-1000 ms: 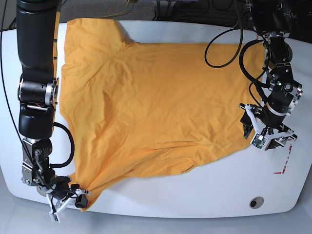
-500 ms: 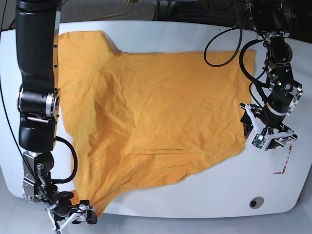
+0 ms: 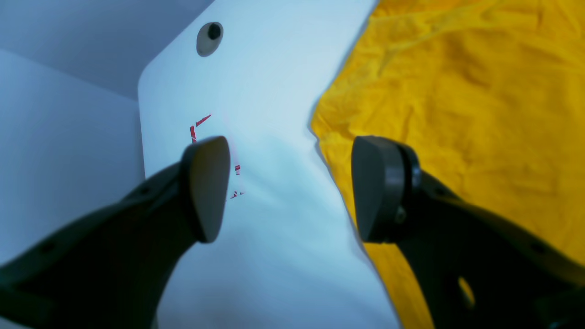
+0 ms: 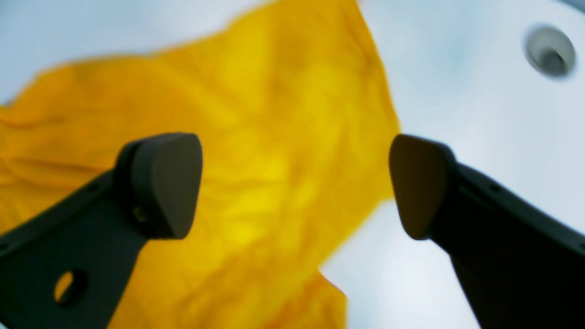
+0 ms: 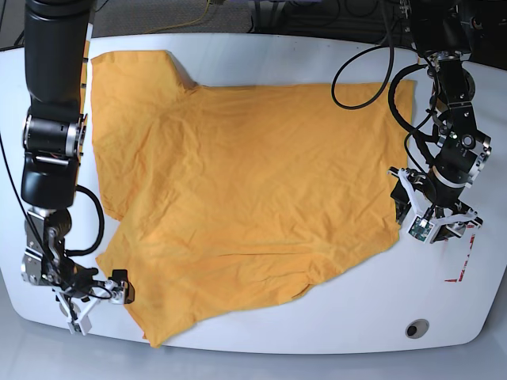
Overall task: Layout the t-shirt on the table in an organized manner, then fold the t-shirt properly
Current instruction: 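Drag the right gripper's held corner along the table toward the collar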
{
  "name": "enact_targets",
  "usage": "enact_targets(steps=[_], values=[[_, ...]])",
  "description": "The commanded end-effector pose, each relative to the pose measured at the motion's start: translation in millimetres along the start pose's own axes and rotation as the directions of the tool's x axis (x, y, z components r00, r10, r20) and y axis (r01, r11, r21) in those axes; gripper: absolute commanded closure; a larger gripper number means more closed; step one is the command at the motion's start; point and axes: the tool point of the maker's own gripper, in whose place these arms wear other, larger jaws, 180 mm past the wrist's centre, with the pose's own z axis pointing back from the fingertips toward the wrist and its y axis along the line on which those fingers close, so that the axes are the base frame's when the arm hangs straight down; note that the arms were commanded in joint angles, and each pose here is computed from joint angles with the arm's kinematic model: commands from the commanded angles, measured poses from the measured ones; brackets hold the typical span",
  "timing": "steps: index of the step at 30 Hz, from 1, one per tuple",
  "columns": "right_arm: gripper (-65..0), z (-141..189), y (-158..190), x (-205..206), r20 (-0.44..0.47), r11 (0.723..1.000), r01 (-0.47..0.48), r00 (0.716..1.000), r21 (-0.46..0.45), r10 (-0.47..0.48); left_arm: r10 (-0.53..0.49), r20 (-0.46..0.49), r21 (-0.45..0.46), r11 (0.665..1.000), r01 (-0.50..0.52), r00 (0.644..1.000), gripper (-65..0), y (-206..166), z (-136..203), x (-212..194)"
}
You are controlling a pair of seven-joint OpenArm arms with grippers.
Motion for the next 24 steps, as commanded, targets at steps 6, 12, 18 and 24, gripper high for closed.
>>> enact_targets(steps=[6, 12, 18, 24], values=[[-60.6, 45, 12, -9, 0.082, 0.995, -0.088, 0.993, 0.047, 0.084, -0.005, -0.009, 0.033, 0.999, 0.005, 1.0, -39.3, 12, 4, 4], [-60.6, 69, 18, -48, 0.111, 0.998, -0.011, 0.994, 0.07, 0.003, 0.03, -0.019, 0.06, 0.998, -0.029, 0.999, -39.2, 21, 7, -3], [-60.6, 90, 11, -99, 0.105, 0.995, 0.084, 0.99, 0.05, -0.089, 0.063, -0.058, 0.046, 0.997, -0.06, 0.996, -39.2, 10, 9, -22], [-60.6, 104, 4, -151, 0.065, 0.988, 0.156, 0.985, 0.019, -0.157, 0.059, -0.125, 0.001, 0.998, -0.06, 0.99, -39.2, -11, 13, -50]])
